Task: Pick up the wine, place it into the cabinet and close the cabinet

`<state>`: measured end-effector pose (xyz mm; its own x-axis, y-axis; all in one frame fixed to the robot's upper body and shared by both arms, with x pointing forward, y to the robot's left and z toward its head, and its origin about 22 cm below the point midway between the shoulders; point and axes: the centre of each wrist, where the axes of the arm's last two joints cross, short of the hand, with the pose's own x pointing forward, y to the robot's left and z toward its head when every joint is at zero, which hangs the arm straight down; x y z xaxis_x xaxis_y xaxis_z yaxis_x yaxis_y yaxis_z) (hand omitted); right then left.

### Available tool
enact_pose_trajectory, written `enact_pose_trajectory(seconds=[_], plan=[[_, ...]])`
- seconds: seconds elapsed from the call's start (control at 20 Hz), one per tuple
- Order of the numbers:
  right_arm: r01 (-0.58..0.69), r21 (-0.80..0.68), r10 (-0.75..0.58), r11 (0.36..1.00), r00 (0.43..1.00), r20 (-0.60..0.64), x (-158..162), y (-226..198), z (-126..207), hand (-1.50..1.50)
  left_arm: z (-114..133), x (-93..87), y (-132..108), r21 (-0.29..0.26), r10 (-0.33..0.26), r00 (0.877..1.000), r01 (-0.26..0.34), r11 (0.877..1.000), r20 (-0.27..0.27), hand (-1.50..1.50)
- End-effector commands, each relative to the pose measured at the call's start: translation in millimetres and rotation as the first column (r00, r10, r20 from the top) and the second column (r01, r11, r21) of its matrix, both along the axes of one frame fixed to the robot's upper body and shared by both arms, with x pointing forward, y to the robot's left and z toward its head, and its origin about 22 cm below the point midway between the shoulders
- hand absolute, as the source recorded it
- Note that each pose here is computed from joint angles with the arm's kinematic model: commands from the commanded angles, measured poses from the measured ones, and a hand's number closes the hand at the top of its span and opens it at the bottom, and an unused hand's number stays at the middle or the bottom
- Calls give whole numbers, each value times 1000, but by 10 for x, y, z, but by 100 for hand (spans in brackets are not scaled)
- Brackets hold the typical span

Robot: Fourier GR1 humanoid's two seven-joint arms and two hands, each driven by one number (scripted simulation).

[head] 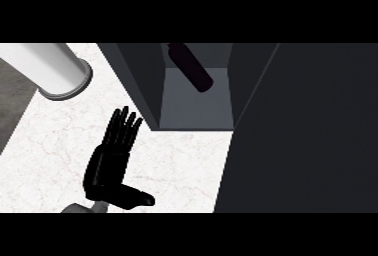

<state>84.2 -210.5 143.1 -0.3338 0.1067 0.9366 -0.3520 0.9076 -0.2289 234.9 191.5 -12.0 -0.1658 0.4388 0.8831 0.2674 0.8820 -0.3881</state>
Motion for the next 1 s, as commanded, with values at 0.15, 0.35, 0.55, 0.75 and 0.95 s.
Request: enact_pose_trajectory(seconds=[0.15,0.35,0.55,0.75,0.95], plan=[[-309,56,312,949,949,-49,-228,80,339,150,80,-89,501,37,55,997,-56,998,50,-150],[-340,72,345,938,934,-87,-377,85,442,150,90,-203,774,65,90,994,-94,993,55,-150],[-351,47,354,935,934,-58,-327,149,460,150,172,-194,1053,53,97,994,-100,994,50,-150],[-367,74,368,927,930,-8,-251,202,425,150,240,-188,1357,70,87,994,-91,993,68,-150],[-372,76,374,925,927,-7,-263,265,408,150,343,-273,1327,77,80,994,-86,993,75,-150]])
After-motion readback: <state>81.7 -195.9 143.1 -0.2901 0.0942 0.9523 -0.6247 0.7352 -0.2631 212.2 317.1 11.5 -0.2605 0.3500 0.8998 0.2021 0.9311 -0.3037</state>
